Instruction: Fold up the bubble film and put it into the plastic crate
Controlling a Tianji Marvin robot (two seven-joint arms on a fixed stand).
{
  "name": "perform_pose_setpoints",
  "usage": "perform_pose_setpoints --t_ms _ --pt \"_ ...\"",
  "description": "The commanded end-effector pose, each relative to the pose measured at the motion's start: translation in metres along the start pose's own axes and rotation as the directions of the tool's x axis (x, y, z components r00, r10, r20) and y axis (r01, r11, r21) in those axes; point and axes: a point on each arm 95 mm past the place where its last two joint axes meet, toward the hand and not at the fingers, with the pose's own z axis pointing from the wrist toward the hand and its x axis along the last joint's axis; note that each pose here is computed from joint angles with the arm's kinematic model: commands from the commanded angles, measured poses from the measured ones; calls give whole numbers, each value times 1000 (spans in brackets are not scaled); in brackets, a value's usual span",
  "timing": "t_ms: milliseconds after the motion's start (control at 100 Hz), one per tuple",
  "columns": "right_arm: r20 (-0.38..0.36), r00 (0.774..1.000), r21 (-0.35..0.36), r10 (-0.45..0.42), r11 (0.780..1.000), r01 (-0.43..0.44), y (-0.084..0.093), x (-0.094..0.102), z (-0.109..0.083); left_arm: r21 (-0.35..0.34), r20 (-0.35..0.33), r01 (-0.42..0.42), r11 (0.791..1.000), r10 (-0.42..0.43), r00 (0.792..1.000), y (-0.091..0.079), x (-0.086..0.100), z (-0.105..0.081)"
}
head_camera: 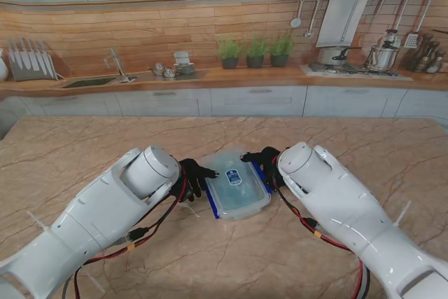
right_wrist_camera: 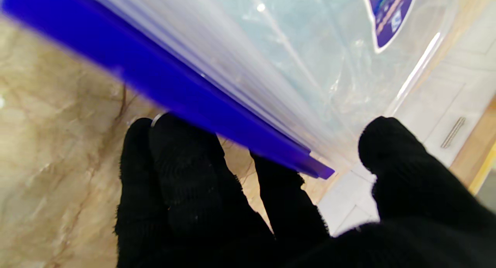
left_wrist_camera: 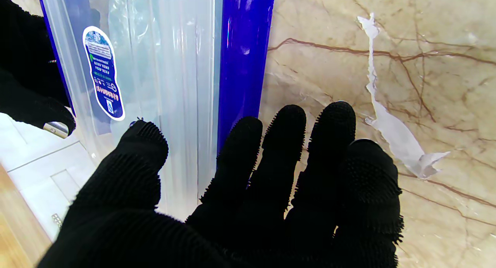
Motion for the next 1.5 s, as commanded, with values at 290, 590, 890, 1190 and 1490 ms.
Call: perform_pose_setpoints --t_ms 290,590,890,1190,1490 --pt "-94 974 15 -205 978 207 2 23 -4 -25 -21 14 1000 -14 1000 8 5 3" --pt "-141 932 -16 -335 942 336 -4 44 3 -8 -70 19 1000 -19 997 12 16 5" --pt "-196 922 34 -333 938 346 -21 64 6 -5 -94 18 1000 -18 995 15 22 8" --pt "-154 959 -14 -238 971 239 -14 61 8 51 -132 42 998 -35 991 11 28 14" --pt "-50 991 -78 -127 989 123 -3 44 21 122 -131 82 989 -66 989 -3 30 18"
